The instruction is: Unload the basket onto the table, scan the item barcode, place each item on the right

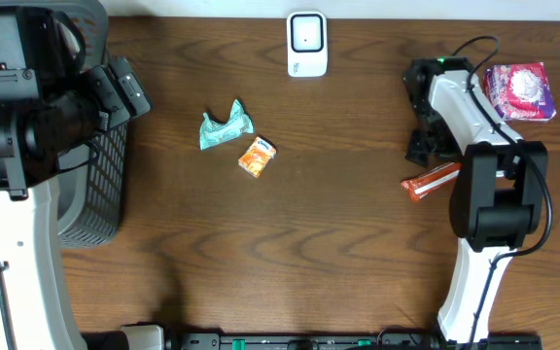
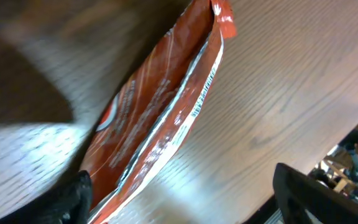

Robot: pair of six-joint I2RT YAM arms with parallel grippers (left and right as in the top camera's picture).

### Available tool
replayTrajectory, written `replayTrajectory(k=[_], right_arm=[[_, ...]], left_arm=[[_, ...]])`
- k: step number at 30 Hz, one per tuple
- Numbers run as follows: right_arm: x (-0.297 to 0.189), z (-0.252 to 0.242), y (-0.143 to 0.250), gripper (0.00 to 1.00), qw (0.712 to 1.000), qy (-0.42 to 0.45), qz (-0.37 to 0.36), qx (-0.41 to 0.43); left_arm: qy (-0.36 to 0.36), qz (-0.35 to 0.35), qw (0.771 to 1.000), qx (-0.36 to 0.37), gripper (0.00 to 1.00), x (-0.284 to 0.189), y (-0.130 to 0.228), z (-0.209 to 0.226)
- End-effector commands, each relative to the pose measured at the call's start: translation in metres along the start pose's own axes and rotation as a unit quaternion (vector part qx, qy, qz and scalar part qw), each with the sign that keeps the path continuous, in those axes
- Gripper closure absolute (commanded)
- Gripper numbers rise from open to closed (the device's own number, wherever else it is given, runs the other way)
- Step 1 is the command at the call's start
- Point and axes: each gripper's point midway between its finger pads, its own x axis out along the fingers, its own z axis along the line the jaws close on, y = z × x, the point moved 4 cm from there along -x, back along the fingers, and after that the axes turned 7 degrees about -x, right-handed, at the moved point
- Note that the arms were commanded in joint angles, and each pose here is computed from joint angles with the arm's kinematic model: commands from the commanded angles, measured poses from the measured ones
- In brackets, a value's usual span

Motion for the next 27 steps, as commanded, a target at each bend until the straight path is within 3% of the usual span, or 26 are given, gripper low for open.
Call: replayTrajectory(k=[1, 13, 19, 21, 25, 27], right_arm=[[0.016, -0.005, 0.009, 0.14, 0.999, -0.029, 0.03, 0.02], [0.067, 0.039, 0.019, 0.16, 0.988, -0.15, 0.041, -0.018], [0.09, 0.046, 0.034, 0.16, 0.986, -0.154, 0.053, -0.028], [0.097, 0.046, 0.038, 0.25, 0.986, -0.154, 0.056, -0.026], [0.1, 0.058, 0.041, 0.51, 0.979, -0.195, 0.059, -0.023], [0.097, 0.067, 0.04, 0.57, 0.972, -0.228, 0.057, -0.029]], left_arm=[[-0.007, 0.001, 1.0, 0.005, 0.02, 0.003, -0.001, 0.002], [-0.007, 0.001, 1.0, 0.005, 0.02, 0.003, -0.001, 0.002], [-0.007, 0.001, 1.0, 0.005, 0.02, 0.003, -0.001, 0.002], [-0.007, 0.001, 1.0, 0.005, 0.02, 0.003, -0.001, 0.002], [-0.007, 0.001, 1.0, 0.005, 0.02, 0.003, -0.001, 0.002], [-0.007, 0.001, 1.0, 0.005, 0.02, 0.003, -0.001, 0.002]])
